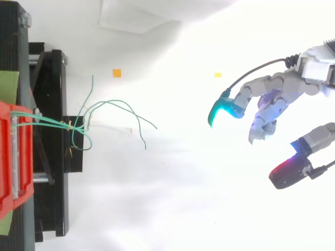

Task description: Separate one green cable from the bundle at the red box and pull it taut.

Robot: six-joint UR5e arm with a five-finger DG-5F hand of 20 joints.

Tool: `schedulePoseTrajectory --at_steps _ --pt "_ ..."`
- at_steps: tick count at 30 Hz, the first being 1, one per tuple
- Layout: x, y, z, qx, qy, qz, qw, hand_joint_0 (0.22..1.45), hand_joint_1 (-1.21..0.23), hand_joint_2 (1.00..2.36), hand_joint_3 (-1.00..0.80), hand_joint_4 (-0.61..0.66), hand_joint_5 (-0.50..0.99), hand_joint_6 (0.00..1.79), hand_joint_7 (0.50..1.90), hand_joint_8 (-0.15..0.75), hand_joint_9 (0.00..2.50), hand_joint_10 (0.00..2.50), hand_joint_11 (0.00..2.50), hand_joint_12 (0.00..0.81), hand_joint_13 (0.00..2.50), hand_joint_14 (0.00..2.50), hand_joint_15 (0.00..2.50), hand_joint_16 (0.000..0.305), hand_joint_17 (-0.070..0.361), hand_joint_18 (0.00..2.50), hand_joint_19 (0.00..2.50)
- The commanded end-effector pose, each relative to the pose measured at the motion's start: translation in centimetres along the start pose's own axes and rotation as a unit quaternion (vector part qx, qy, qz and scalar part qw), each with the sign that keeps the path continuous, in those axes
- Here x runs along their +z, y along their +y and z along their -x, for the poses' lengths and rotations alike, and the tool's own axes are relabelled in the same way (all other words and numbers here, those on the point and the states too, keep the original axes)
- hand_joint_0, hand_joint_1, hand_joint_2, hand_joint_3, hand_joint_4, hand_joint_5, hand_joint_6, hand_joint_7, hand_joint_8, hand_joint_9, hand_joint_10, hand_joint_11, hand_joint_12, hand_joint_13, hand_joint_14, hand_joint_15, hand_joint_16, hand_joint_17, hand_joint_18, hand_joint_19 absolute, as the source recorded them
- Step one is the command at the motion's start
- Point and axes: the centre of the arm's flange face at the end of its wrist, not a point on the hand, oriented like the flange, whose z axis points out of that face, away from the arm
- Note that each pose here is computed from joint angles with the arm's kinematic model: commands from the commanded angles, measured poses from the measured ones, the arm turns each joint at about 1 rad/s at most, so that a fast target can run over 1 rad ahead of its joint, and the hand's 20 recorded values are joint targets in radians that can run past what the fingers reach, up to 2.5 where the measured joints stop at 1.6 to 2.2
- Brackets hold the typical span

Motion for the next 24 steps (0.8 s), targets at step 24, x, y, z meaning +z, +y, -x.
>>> schedulePoseTrajectory --at_steps 24 --pt "0.00 -0.01 -0.02 0.000 0.001 0.000 1.0000 0.54 -0.68 1.00 -0.50 0.14 -0.19 0.50 0.72 0.186 0.91 0.01 0.56 0.318 1.03 0.02 0.56 0.034 0.077 0.59 0.61"
